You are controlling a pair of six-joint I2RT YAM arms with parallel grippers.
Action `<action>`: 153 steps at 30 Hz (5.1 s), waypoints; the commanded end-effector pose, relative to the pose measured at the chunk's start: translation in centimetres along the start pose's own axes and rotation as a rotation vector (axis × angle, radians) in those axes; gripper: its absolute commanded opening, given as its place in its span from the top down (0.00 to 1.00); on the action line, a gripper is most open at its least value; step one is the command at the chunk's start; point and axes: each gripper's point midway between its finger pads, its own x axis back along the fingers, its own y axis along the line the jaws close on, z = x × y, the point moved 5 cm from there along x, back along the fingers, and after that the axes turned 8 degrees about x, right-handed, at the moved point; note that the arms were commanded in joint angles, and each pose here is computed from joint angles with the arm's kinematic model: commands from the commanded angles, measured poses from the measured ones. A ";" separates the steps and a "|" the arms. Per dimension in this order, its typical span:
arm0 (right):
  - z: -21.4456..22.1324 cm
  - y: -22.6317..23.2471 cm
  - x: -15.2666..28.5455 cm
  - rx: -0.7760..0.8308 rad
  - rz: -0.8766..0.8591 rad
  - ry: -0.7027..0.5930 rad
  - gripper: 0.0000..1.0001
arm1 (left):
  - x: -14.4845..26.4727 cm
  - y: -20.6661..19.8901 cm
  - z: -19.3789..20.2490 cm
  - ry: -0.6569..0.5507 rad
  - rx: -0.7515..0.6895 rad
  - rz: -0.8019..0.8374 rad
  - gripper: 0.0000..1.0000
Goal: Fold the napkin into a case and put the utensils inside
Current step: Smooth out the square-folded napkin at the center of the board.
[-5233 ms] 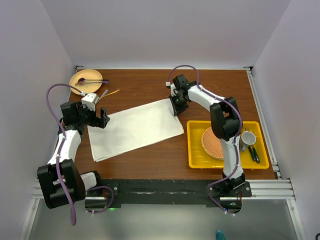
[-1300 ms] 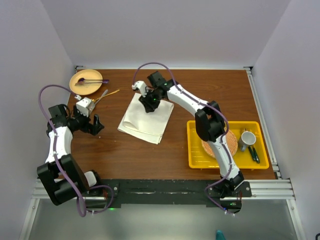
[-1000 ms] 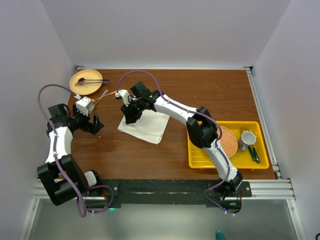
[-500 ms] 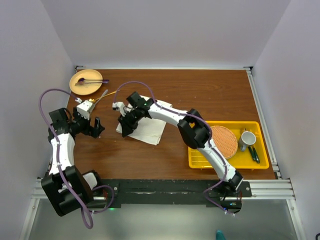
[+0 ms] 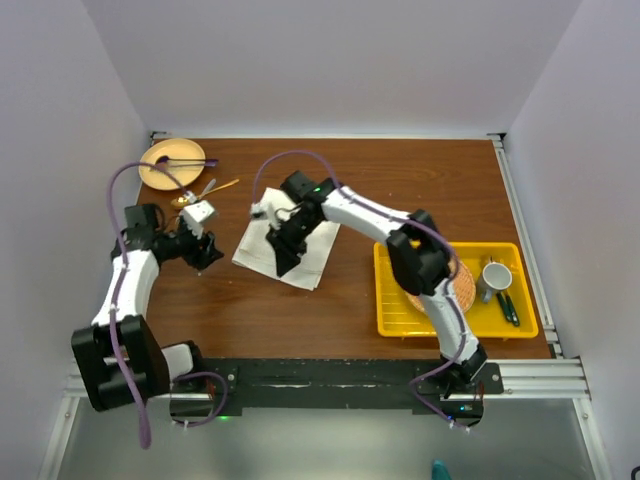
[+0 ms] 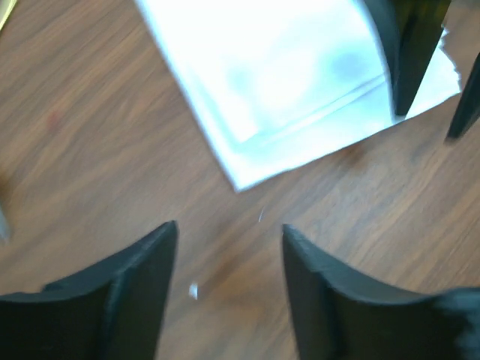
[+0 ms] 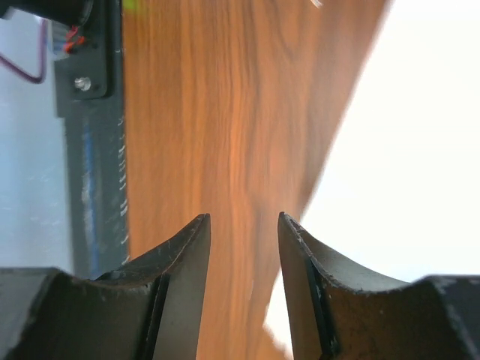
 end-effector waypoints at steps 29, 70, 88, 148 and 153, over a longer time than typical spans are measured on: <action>2.3 -7.7 7.8 0.047 0.391 -0.010 0.53 | -8.9 -2.8 3.0 0.395 -0.080 0.104 0.78; 10.0 -1.9 13.5 -0.667 0.425 -0.124 0.46 | -16.9 -12.2 0.5 0.257 -0.693 0.361 0.58; 10.3 -1.8 13.8 -0.666 0.408 -0.122 0.46 | -17.5 -12.6 -1.2 0.260 -0.666 0.406 0.67; 10.5 -3.1 14.4 -0.688 0.414 -0.128 0.45 | -16.4 -11.7 -3.7 0.298 -0.621 0.422 1.00; 10.2 -3.1 14.6 -0.686 0.413 -0.137 0.45 | -14.9 -12.1 -4.3 0.302 -0.629 0.425 1.00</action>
